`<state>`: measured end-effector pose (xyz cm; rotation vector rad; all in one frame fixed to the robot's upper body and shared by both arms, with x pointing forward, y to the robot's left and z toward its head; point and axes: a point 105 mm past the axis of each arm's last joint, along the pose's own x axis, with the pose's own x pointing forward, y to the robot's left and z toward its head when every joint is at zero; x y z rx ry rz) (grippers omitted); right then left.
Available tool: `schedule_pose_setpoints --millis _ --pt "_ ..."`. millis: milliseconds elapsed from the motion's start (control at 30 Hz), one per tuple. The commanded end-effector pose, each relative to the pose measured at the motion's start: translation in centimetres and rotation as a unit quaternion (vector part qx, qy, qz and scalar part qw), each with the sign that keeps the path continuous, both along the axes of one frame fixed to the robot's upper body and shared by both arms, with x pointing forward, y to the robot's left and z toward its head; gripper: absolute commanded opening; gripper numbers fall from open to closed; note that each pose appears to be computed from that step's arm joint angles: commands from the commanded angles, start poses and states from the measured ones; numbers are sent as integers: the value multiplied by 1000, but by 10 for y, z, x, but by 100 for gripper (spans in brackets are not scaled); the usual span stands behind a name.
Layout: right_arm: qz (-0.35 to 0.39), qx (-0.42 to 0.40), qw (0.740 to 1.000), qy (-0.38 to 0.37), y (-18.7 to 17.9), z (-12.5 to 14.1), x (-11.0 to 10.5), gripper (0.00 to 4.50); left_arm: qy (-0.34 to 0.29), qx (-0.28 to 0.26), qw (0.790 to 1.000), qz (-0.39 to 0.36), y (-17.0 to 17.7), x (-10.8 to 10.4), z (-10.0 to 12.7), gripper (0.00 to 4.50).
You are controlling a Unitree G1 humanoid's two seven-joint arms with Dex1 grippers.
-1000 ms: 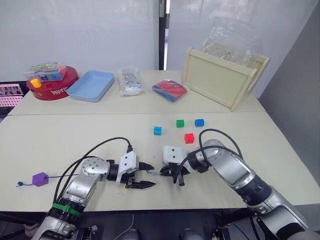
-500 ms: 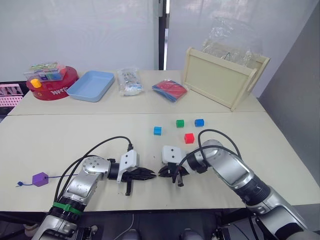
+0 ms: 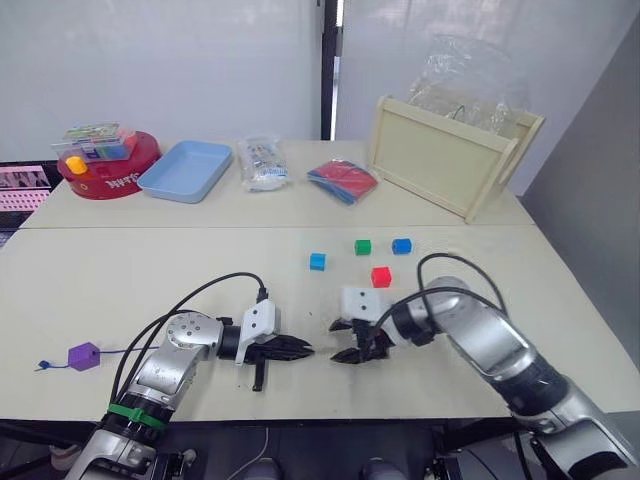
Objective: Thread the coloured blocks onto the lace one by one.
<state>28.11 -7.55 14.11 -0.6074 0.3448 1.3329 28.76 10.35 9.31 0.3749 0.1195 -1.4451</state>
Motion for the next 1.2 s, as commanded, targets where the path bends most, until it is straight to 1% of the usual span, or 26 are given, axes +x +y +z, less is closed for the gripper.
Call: schedule_pose_setpoints --millis 33,133,233,300,367,433,467,600,867,967,1067,1200 --pt "-69 81 994 -25 -27 27 -4 369 -17 -5 1000 -1 6 -1 3 0" --pt "-122 98 986 -61 -43 28 0 369 -18 -8 1000 1 7 -1 3 0" --pt "-228 163 956 -83 -61 30 9 369 -28 -12 999 25 9 7 3 0" --pt "-289 191 932 -108 -73 31 15 369 -31 -13 999 29 8 9 3 0" --pt "-350 222 901 -129 -86 33 22 369 -31 -16 999 25 7 9 4 0" --pt "-396 237 875 -144 -98 32 31 369 -33 -19 999 22 6 8 6 0" --pt "-409 236 869 -147 -101 30 35 369 -35 -21 999 21 5 8 7 0" --pt "-432 237 858 -147 -101 26 50 369 -42 -27 998 23 3 6 8 0" --pt "-500 241 820 -138 -114 29 104 369 -51 -27 997 52 6 3 7 0" --pt "-506 236 818 -137 -114 33 122 369 -55 -27 996 64 6 3 7 0" --pt "-499 226 826 -130 -109 34 140 369 -58 -35 995 71 5 2 10 0" --pt "-489 226 830 -144 -103 39 156 369 -61 -33 994 85 8 3 11 0"
